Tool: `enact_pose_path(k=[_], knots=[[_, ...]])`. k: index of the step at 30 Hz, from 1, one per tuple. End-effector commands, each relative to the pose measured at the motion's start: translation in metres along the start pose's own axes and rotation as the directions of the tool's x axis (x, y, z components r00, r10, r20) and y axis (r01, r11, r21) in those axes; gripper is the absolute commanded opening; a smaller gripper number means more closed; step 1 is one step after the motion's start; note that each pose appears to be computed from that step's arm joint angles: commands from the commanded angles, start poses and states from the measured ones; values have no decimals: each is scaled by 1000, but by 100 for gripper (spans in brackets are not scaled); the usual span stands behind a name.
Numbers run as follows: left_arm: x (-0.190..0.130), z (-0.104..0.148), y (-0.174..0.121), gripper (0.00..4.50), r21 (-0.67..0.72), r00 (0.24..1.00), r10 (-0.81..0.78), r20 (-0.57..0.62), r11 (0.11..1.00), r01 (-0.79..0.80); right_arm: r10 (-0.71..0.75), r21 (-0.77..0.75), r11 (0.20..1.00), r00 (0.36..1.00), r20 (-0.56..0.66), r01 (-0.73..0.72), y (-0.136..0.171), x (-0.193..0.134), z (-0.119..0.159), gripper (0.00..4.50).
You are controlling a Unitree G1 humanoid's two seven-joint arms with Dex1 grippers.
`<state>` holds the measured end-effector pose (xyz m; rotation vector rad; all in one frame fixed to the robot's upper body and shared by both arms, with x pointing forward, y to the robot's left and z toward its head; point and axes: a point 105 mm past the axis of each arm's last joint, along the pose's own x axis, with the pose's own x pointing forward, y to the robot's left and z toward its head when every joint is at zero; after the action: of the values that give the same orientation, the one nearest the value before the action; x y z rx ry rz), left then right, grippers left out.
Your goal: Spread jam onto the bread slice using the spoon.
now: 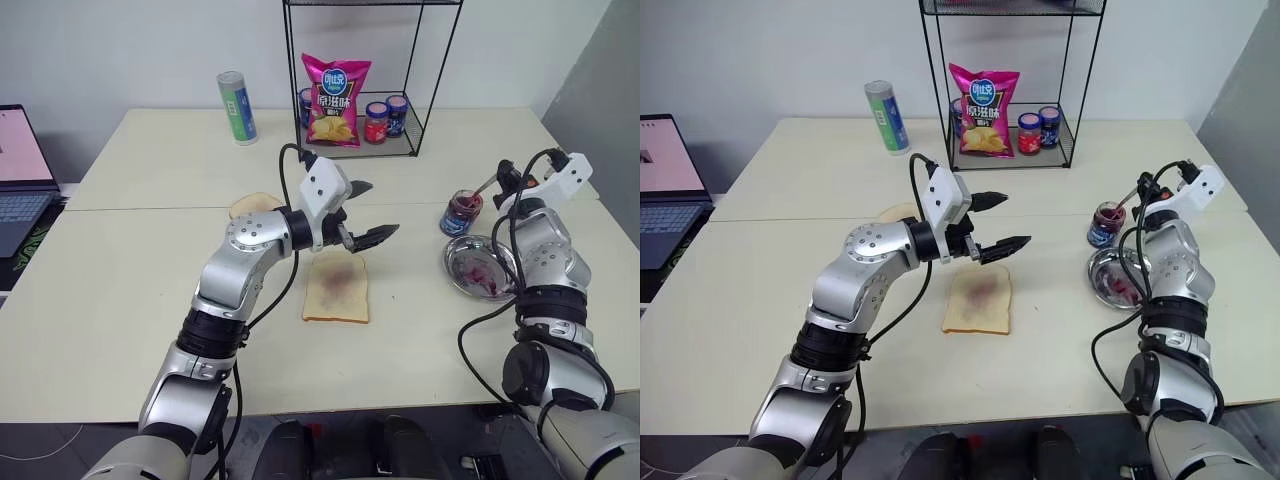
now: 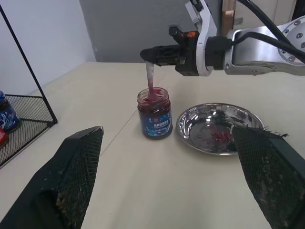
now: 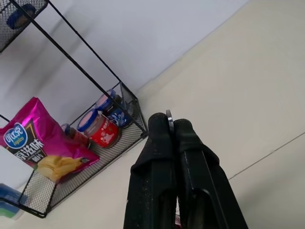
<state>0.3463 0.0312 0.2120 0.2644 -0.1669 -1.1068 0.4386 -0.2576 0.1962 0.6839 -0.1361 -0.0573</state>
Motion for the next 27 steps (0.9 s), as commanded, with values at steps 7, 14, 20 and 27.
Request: enact_pose_path(k=[7,14,20,27], knots=[[-1,11,2,450,44,999,10,35,999,-12,-2,38,999,999,50,1,4,2,18,2],[-1,11,1,450,47,999,6,35,999,-8,-25,55,998,998,65,21,-2,-1,22,2],[1,13,0,450,52,999,-4,39,999,2,-32,134,991,997,71,22,-3,-2,24,2],[1,13,0,450,59,999,-7,38,998,5,-46,146,989,996,82,33,-7,-4,27,2]])
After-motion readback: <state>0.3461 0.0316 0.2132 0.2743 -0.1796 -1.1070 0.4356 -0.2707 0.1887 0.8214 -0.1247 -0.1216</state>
